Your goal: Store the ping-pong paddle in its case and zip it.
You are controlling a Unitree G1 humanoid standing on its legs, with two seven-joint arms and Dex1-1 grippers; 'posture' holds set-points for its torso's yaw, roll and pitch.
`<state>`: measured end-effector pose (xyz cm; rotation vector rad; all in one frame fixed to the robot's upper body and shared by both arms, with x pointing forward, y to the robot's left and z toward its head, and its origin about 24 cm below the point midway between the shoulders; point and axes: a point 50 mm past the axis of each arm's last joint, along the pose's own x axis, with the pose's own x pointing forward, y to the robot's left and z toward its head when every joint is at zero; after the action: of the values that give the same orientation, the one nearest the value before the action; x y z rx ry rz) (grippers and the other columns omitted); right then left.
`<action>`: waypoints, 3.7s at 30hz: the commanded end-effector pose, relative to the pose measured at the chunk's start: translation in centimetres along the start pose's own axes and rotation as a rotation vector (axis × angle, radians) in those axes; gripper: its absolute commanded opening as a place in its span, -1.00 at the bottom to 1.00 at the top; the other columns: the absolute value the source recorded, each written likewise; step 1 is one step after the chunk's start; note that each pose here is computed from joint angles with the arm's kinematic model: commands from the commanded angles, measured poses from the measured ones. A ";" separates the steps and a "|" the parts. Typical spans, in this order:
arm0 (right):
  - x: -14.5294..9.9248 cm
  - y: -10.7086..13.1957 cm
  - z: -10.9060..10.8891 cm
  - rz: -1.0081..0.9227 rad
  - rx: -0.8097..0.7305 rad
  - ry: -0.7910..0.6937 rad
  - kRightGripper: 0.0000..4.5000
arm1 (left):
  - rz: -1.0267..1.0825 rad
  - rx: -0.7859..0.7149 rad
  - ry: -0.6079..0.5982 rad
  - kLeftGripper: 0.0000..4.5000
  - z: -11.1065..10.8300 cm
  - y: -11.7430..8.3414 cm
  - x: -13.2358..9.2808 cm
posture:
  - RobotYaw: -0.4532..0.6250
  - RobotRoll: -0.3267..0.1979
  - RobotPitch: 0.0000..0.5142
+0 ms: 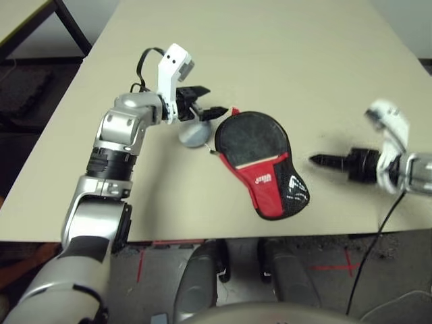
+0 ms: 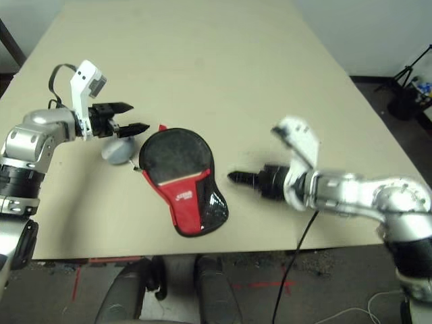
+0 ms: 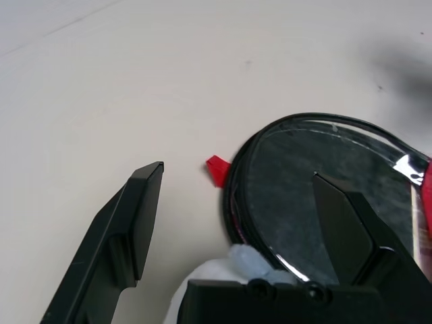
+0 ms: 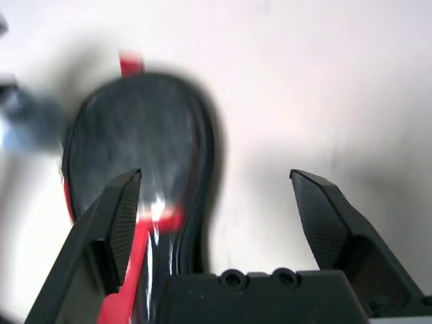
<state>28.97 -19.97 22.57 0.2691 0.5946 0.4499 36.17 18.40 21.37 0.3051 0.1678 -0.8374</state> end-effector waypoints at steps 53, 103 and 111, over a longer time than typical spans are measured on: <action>8.7 6.5 -6.2 0.333 -0.729 0.357 0.98 | -0.050 0.198 0.252 1.00 -6.7 -0.6 0.4 | -0.20 0.25 -0.15; 10.8 6.7 -9.2 0.339 -0.798 0.352 1.00 | 0.357 0.284 0.007 -0.78 0.0 -2.8 12.3 | -0.51 0.25 0.06; 10.5 6.8 -9.1 0.320 -0.769 0.333 1.00 | 0.227 0.276 -0.054 -0.78 1.0 -6.3 14.6 | -0.57 0.25 0.06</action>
<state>29.66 -7.79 15.34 -0.4910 0.5258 1.0032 41.61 6.03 16.51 0.5578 0.0170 -0.5628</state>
